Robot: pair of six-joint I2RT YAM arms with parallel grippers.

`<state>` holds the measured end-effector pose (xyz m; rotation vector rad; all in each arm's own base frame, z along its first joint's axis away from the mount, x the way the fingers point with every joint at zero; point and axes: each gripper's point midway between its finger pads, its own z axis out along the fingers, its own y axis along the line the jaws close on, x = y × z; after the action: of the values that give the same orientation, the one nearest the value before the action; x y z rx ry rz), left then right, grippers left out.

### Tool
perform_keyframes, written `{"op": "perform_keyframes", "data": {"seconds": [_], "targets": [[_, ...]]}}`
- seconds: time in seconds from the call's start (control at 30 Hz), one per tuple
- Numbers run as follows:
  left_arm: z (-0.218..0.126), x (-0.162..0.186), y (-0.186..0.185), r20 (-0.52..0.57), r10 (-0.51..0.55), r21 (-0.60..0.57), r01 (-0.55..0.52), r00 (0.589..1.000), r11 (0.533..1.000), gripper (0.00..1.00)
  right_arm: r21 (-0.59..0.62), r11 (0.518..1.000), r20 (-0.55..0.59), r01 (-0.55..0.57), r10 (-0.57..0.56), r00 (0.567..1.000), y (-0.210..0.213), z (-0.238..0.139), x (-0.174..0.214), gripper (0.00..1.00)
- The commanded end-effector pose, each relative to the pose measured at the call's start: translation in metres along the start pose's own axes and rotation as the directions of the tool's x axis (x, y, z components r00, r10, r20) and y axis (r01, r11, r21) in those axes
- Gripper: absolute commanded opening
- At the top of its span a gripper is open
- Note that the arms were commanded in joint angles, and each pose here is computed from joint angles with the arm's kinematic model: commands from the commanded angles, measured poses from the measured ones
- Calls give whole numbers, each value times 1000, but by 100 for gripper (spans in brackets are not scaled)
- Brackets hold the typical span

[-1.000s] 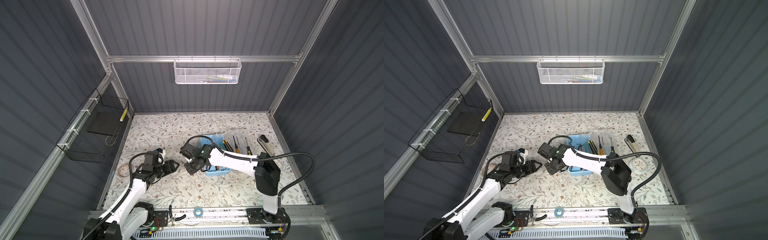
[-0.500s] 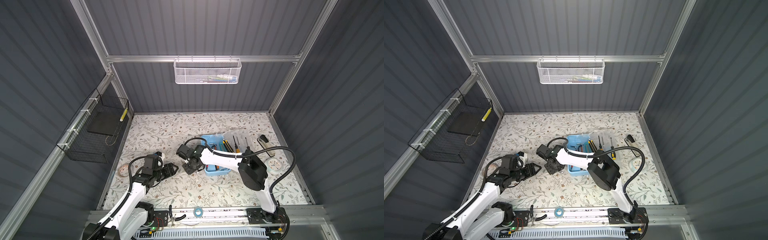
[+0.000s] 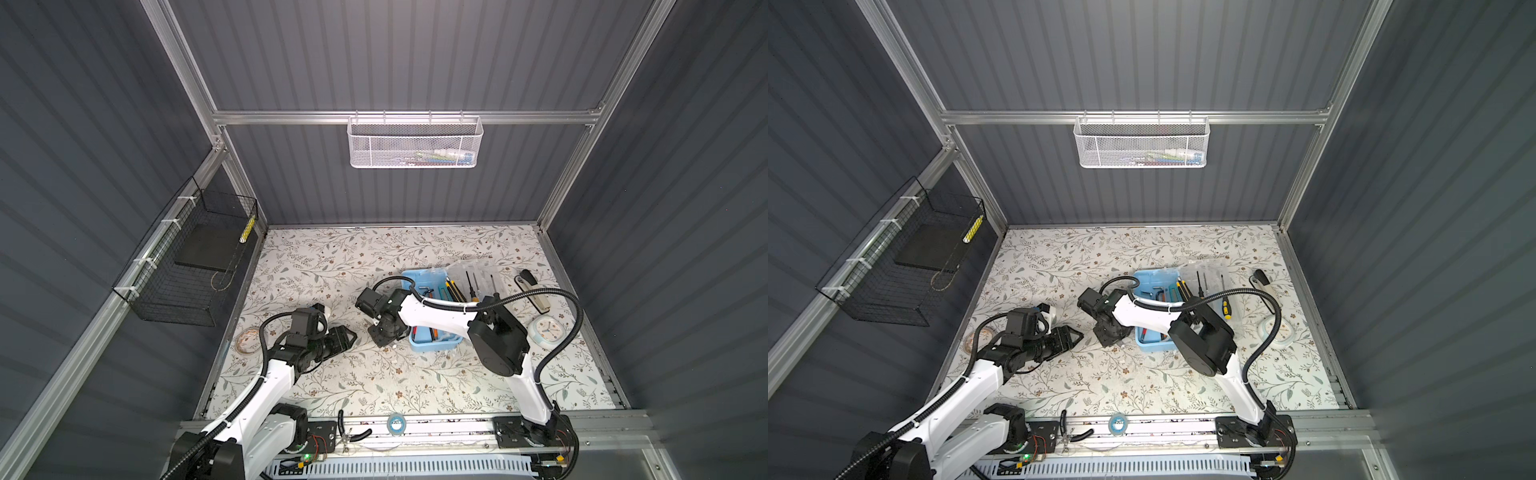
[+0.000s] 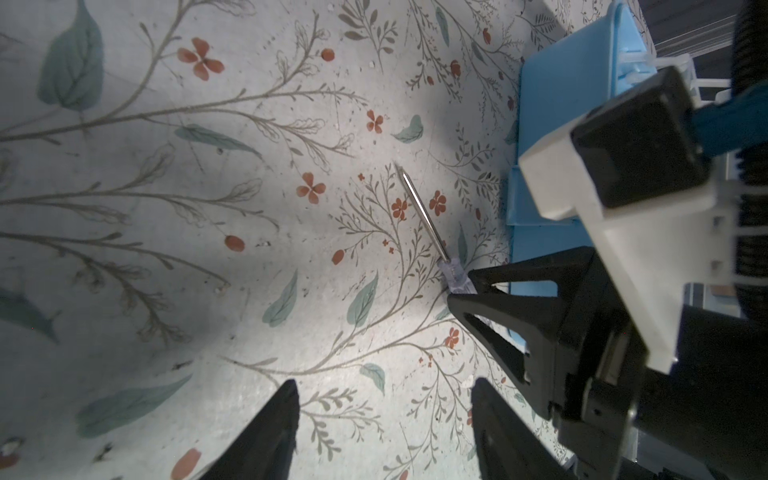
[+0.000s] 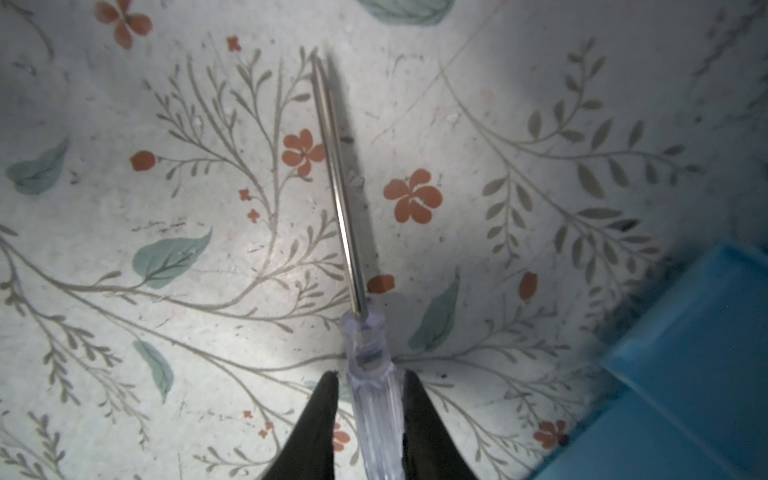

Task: Pack the tool kit
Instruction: 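Close the right gripper on the clear-handled screwdriver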

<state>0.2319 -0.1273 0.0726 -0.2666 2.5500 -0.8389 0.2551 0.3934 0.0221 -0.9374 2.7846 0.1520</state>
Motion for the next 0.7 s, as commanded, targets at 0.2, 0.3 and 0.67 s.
{"op": "perform_keyframes", "data": {"seconds": [0.2,0.3,0.67], "targets": [[5,0,5,-3,12,-12,-12,1000,1000,66,-7,1000,-65,-7,7,998,0,17,15,31],[5,-2,4,-1,19,-12,-19,1000,1000,66,-10,1000,-73,-11,10,997,0,19,16,29],[5,-8,1,11,29,-13,-29,1000,999,66,-21,1000,-62,-22,21,998,1,12,15,17]]}}
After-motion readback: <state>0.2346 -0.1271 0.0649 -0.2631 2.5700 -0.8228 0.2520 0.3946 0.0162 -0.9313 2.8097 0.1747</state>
